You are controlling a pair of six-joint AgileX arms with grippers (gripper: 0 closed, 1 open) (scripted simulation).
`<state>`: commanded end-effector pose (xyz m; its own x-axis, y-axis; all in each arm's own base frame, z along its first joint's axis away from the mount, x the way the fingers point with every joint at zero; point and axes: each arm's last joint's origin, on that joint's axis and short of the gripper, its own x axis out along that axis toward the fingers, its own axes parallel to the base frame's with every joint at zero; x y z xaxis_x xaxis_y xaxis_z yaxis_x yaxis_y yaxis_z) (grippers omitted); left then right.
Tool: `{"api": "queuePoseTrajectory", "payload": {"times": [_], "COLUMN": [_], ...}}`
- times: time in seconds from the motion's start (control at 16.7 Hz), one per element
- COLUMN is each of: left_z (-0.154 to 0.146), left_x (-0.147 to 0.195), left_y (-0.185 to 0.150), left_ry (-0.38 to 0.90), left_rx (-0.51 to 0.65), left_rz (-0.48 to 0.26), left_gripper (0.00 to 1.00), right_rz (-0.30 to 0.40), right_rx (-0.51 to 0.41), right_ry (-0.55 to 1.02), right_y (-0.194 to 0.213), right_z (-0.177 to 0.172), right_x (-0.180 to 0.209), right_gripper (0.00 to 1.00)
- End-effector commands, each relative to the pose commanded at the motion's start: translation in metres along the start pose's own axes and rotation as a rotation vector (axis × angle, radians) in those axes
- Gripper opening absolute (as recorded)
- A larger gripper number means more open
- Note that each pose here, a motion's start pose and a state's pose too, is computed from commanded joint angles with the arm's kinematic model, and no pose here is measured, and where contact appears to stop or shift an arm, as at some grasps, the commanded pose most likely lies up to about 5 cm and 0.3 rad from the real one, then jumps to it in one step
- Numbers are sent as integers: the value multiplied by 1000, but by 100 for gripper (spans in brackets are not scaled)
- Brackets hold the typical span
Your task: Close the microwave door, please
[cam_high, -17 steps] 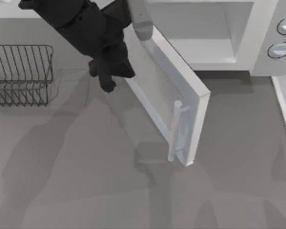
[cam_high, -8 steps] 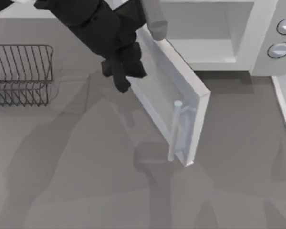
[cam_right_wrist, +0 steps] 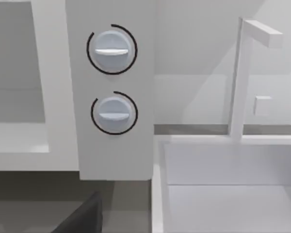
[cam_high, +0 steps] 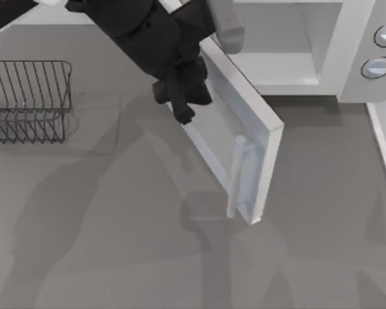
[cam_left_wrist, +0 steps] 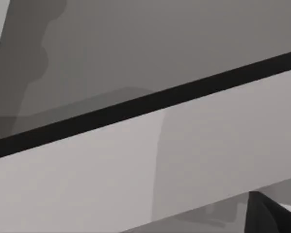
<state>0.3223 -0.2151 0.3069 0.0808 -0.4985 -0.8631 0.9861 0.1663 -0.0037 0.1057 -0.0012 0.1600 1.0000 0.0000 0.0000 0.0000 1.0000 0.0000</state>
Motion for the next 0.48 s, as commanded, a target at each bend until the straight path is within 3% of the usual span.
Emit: {"api": "queuePoseTrajectory", "payload": {"times": [0.48], "left_z": [5], "left_x": [2], "left_y": [-1], "left_ry": [-2], "left_rx": [-2], "left_rz": [3], "left_gripper": [0], "right_rz": [0], "right_rx": [0], "right_ry": [0], "right_y": [0], "right_z": [0], "right_x": [0], "right_gripper": [100]}}
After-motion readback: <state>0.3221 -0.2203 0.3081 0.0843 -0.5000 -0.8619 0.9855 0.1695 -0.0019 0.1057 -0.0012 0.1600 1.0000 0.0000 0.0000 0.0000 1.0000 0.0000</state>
